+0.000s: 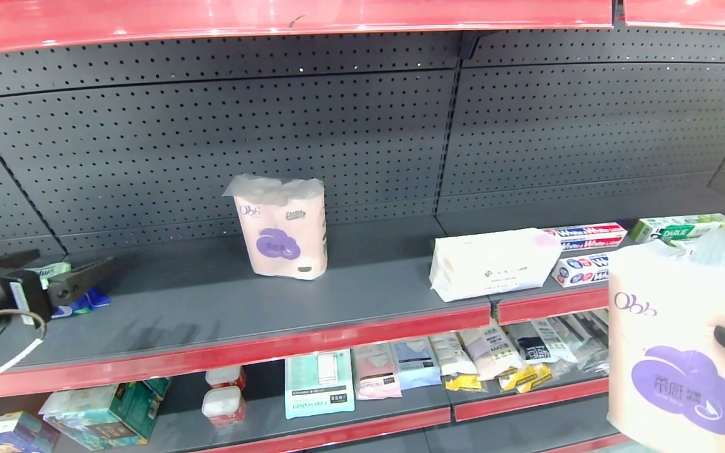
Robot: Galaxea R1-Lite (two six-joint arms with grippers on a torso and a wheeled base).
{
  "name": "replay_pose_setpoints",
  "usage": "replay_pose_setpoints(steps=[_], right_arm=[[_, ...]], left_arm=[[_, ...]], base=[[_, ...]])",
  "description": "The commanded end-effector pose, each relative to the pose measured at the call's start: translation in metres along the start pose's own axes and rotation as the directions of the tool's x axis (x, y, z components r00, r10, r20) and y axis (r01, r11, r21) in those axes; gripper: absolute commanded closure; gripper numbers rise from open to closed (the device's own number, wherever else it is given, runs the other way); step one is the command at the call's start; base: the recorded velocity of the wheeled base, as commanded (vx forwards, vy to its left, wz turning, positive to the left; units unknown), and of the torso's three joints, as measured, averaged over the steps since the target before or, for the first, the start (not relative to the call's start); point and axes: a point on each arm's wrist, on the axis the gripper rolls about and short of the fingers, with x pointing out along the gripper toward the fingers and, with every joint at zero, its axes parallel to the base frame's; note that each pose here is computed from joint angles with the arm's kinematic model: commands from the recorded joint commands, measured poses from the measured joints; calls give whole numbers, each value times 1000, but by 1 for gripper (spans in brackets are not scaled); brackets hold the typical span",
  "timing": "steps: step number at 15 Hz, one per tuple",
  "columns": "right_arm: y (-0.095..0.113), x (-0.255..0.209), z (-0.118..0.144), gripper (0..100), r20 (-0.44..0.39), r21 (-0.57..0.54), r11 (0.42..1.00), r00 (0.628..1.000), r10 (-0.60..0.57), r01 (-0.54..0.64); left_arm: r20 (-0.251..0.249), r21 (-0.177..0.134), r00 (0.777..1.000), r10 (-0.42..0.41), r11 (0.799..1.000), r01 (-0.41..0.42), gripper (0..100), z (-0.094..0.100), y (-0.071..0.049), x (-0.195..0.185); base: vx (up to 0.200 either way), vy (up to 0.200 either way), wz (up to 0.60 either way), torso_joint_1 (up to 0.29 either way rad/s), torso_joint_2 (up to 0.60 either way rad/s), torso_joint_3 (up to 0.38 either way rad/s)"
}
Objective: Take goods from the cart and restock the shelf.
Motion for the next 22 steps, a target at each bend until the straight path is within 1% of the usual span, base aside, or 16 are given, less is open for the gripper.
replay_pose_setpoints(steps=[1,2,3,4,5,6,7,8,10,12,13,16,17,18,22], right_arm=[[-3,1,0,100,-10,5,999,999,-36,36],[-4,2,0,100,-16,4,999,999,-49,49],[-5,2,-1,100,-18,-3,998,998,-56,56],[-5,2,-1,100,-19,-6,998,998,-59,59],[-5,3,-1,100,-25,-9,998,998,-61,61],[-5,4,-1,100,-29,-11,998,997,-65,65],[-6,5,-1,100,-36,-10,997,997,-74,73],[-6,6,-1,100,-41,-21,996,996,-85,85],[-7,8,0,100,-47,-29,995,994,-98,97],[-7,8,0,100,-49,-49,994,994,-100,97],[-7,8,0,100,-49,-52,994,994,-100,97],[-8,10,-1,100,-60,-56,993,992,-107,104],[-8,10,-1,100,-63,-58,992,991,-118,114],[-8,10,-1,100,-64,-62,991,991,-119,115],[-8,10,-2,100,-68,-64,991,990,-120,116]], left_arm=[[-123,53,962,-243,967,251,0,-49,40,74],[-108,81,947,-301,947,310,0,-56,49,93],[-81,104,936,-342,931,349,0,-56,59,112],[-69,114,933,-354,926,360,0,-55,63,121],[-40,127,909,-415,900,417,0,-50,70,147],[-37,123,889,-456,881,457,0,-53,71,161],[-32,128,873,-486,864,486,0,-54,70,173],[-21,138,848,-529,839,526,0,-53,68,187],[9,167,810,-587,799,577,0,-43,65,208],[10,157,778,-628,770,619,0,-36,62,221],[8,154,766,-643,757,635,0,-33,60,225],[15,176,739,-673,729,661,0,-29,51,241],[23,191,720,-693,710,678,0,-24,46,248],[25,190,708,-706,698,690,0,-22,45,252],[32,199,681,-732,672,713,0,-25,45,266]], base=[[0,0,0,0,0,0],[0,0,0,0,0,0],[0,0,0,0,0,0],[0,0,0,0,0,0],[0,0,0,0,0,0],[0,0,0,0,0,0],[0,0,0,0,0,0],[0,0,0,0,0,0],[0,0,0,0,0,0],[0,0,0,0,0,0],[0,0,0,0,0,0],[0,0,0,0,0,0],[0,0,0,0,0,0],[0,0,0,0,0,0],[0,0,0,0,0,0]])
